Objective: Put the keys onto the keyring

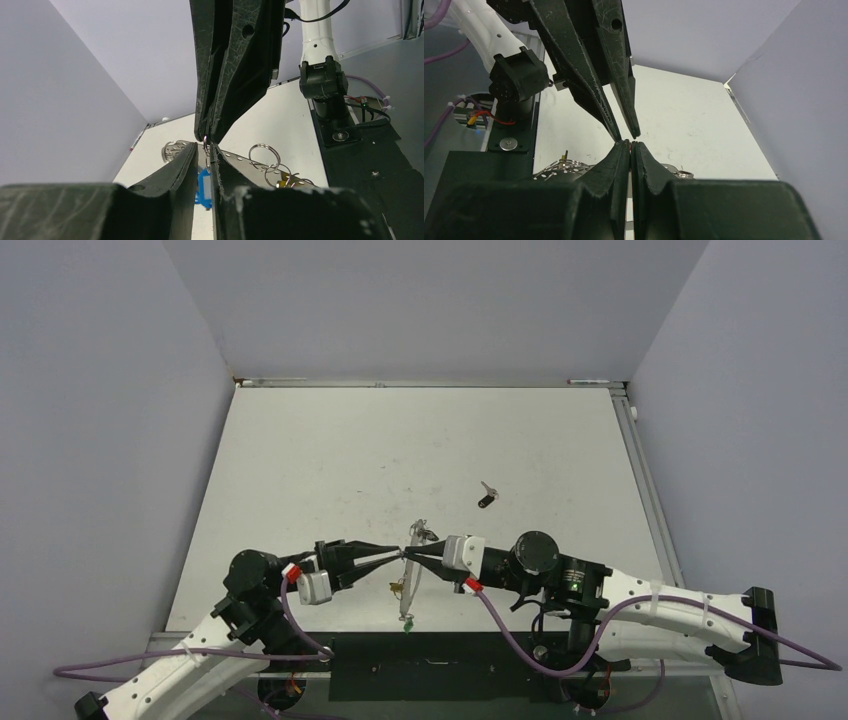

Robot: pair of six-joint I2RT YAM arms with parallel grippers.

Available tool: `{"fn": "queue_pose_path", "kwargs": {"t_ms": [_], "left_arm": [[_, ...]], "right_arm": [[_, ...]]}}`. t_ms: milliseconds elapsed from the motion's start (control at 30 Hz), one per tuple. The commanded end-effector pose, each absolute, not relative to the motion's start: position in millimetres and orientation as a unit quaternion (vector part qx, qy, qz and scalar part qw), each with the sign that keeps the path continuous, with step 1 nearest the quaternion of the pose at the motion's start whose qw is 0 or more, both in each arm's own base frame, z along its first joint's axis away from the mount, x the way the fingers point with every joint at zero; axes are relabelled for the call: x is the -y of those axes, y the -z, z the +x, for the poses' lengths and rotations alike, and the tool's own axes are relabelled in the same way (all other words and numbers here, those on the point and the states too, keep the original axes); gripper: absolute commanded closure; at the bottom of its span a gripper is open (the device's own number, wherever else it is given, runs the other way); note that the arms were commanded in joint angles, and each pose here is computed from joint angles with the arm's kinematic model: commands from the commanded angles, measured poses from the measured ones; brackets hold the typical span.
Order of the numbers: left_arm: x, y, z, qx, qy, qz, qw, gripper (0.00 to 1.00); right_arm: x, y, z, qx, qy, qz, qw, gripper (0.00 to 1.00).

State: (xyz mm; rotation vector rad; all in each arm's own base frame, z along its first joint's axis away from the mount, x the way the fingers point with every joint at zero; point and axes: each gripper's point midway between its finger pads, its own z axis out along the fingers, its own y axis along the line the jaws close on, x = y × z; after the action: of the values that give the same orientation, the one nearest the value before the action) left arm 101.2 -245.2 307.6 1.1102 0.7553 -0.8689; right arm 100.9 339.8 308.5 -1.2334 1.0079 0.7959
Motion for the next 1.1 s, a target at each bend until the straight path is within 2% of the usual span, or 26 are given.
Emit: {"fn": "queue_pose_path", "kwargs": {"t_ms": [0,133,267,333,400,600,1067], "left_arm": [[246,-315,94,-0.318,0.4,0.506,0.695,0.92],[248,-309,95,-0.327,0.398,0.515,0.685,0.93],[245,-309,98,-0.332,0.39,0.508,0.693,0.76],[245,-309,100,-0.335,0.387,0.505,0.695,0.75],[246,-309,99,-0.335,0.388,0.506,0.693,0.84],[247,-309,100,-0.335,0.389,0.507,0.692,1.0],[244,-315,99,-0.332,0.397,0.494,0.698,0.99]], "right_arm": [[-342,-359,97,-0.39,-0.378,-0.502,0.674,0.95],[-344,-363,97,-0.385,-0.379,-0.501,0.676,0.95],[-343,-366,97,-0.381,-0.379,-0.501,0.678,0.95],[-342,-368,95,-0.378,-0.381,-0.502,0.678,0.95],[-343,-369,94,-0.375,-0.384,-0.502,0.679,0.95],[-346,-370,92,-0.367,-0.39,-0.502,0.679,0.95],[-332,-404,97,-0.313,-0.403,-0.445,0.736,0.95]]}}
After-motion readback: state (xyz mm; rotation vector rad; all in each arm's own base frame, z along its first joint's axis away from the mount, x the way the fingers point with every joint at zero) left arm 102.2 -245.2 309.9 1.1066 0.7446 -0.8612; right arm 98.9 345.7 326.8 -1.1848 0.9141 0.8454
